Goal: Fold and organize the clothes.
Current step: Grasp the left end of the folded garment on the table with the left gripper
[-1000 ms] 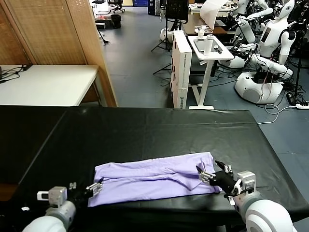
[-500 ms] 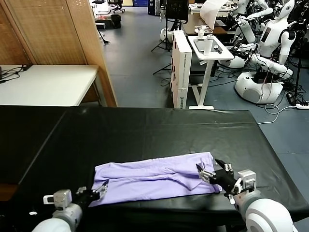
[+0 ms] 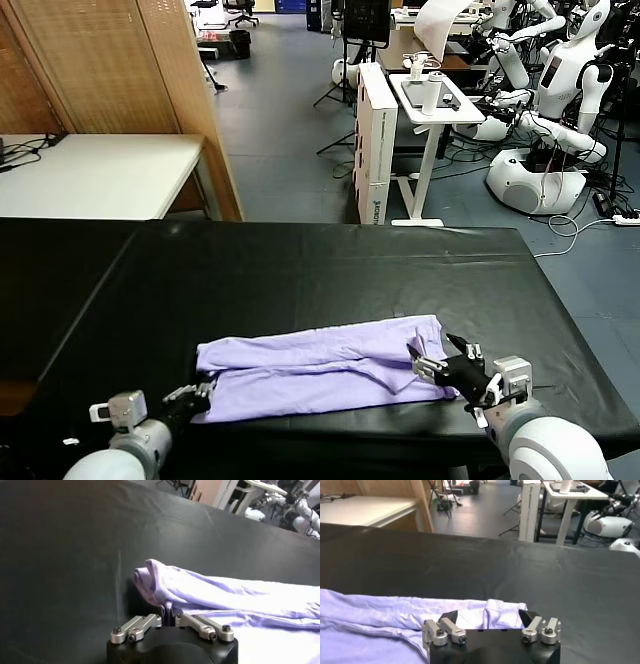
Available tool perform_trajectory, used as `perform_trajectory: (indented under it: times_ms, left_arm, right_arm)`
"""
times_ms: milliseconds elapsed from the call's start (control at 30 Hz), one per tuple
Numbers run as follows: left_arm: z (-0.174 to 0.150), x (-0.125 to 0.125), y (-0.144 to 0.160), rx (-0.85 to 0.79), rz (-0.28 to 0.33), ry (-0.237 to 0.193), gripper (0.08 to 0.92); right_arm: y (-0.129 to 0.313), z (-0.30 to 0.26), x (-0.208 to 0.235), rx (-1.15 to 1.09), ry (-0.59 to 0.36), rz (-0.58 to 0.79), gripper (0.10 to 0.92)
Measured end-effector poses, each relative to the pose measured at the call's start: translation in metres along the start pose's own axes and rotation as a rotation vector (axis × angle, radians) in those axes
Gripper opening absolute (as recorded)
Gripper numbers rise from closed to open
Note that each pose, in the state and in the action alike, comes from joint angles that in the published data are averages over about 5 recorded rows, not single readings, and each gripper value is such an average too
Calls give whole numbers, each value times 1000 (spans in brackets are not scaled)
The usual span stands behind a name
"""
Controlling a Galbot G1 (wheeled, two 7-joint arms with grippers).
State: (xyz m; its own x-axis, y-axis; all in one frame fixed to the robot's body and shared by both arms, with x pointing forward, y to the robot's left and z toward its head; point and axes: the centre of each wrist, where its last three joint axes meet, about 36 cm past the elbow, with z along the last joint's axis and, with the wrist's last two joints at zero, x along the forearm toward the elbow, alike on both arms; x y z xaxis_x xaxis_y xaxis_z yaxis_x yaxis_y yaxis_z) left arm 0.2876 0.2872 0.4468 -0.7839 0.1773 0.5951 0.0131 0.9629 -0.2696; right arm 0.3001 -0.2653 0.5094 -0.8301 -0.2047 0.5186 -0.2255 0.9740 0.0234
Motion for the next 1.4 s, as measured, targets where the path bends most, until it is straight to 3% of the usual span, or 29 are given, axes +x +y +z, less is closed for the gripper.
perform_trajectory:
  times_ms: [100, 167, 367, 467, 867, 1000, 1333, 1400]
  left_arm:
    - [-1, -2, 0, 8, -2, -4, 311]
    - [-2, -4, 0, 14, -7, -5, 400]
    - [-1, -10, -3, 22, -8, -5, 769]
    - [0, -11, -4, 18, -7, -2, 880]
    - [-2, -13, -1, 1, -9, -1, 903]
    - [-4, -15, 1, -17, -15, -3, 811]
    - [-30, -22, 30, -131, -89, -36, 189]
    - [-40, -22, 39, -159, -115, -48, 167]
  right_arm:
    - [0, 2, 0, -1, 5, 1, 907]
    - [1, 2, 1, -1, 6, 3, 907]
    - [1, 3, 0, 2, 11, 5, 907]
    - [2, 4, 0, 3, 13, 4, 907]
    - [2, 6, 0, 6, 18, 10, 907]
    - [1, 7, -1, 7, 21, 14, 907]
    - [3, 9, -4, 3, 25, 16, 907]
    - [3, 9, -4, 3, 25, 17, 907]
